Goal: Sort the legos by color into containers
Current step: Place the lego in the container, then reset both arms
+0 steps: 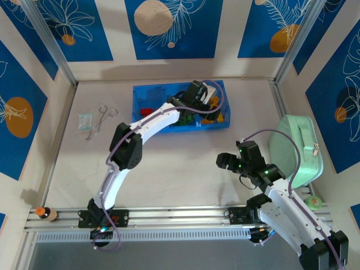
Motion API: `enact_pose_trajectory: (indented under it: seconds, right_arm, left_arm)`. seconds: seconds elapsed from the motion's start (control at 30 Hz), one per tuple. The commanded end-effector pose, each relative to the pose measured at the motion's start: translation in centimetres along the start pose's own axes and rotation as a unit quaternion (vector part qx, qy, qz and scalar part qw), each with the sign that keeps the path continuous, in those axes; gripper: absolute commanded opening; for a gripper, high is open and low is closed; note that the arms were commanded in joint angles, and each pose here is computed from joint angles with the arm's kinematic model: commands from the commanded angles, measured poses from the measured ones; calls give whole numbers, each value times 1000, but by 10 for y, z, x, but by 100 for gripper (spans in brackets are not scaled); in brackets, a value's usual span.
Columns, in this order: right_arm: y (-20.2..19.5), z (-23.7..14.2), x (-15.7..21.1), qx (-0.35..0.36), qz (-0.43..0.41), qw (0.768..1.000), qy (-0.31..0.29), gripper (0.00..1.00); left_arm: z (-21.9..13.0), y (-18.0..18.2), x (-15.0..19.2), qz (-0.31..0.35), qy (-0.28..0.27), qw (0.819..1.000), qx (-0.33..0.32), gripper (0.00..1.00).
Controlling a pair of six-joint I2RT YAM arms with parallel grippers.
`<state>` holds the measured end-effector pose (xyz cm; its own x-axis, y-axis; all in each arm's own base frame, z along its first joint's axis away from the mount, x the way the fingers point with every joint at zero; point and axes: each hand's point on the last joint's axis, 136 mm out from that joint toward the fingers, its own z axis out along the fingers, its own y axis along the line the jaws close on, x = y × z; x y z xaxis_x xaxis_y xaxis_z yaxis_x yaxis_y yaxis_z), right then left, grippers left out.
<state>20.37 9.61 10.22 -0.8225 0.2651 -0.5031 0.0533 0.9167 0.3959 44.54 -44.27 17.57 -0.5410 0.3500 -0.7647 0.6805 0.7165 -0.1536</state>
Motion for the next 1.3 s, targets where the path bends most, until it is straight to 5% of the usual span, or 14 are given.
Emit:
enact_pose_trajectory:
  seconds: [0.0,0.43,0.7,0.97,1.27]
  right_arm:
    - [5,-9,-17,1,-18,999,-31,83]
    - [42,-27,-105,22,-140,981,-132,87]
    - [74,-44,-152,-1,-182,964,-194,88]
    - [74,-78,-165,-3,-195,939,-283,87]
    - [26,-88,-145,55,-164,926,-335,88]
  left_arm:
    - [-63,-9,-54,28,-97,995,-1,92]
    - [-171,31,-1,59,-143,980,-125,93]
    - [-245,71,43,49,-174,954,-239,94]
    - [-306,115,94,35,-200,904,-377,96]
    - [-330,143,147,13,-191,873,-449,96]
